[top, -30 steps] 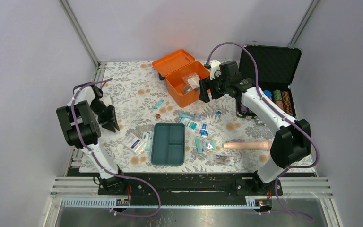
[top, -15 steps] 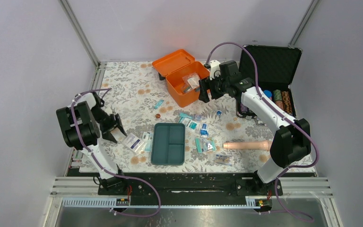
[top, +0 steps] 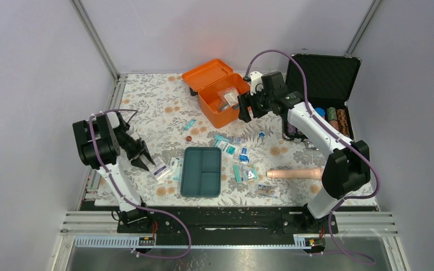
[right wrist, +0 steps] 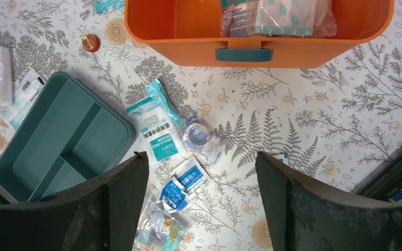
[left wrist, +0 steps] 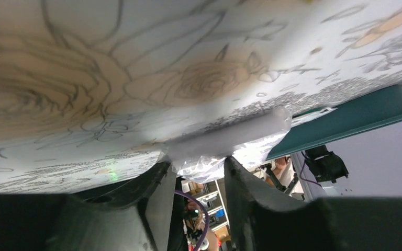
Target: Organize the medicine kit
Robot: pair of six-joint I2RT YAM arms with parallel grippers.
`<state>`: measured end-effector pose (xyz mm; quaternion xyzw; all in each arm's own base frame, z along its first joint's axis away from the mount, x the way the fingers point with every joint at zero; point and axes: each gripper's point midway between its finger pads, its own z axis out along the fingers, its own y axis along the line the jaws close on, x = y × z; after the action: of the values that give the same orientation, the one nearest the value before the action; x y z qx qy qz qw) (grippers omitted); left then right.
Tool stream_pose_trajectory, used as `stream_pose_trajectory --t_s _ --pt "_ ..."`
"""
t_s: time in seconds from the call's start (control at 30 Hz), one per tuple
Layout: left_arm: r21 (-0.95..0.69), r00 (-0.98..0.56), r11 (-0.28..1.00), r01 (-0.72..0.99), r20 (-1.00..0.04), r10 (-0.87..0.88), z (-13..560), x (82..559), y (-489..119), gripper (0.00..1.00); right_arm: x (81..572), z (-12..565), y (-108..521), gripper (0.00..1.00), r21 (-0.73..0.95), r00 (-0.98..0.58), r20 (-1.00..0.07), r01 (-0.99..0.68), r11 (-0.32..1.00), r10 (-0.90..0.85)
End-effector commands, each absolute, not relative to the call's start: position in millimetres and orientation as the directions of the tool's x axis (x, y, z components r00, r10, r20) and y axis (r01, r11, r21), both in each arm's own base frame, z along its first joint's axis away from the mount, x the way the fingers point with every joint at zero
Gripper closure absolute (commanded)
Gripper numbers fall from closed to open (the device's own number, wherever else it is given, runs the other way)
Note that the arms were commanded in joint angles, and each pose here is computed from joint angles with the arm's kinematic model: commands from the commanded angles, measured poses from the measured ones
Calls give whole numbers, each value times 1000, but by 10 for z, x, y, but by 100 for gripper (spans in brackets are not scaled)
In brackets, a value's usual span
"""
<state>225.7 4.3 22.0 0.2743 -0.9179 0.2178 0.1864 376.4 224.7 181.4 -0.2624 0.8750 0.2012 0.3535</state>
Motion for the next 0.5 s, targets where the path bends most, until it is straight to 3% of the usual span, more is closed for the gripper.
stream_pose_trajectory --t_s 0.0,0.2,0.3,0.47 --pt "-330 -798 748 -576 426 -427 144 2487 72 65 3849 1957 2270 19 126 -575 -747 -615 778 -334" --pt "-353 -824 761 -545 396 -406 189 2509 85 81 3834 1893 2279 19 135 -585 -737 -617 775 -337" --pt "-390 -855 769 -506 342 -389 321 2592 107 99 3837 1881 2298 19 146 -589 -738 -616 774 -329" --pt "-436 -909 797 -417 204 -364 655 2832 188 100 3849 1885 2329 19 160 -590 -741 -619 769 -320"
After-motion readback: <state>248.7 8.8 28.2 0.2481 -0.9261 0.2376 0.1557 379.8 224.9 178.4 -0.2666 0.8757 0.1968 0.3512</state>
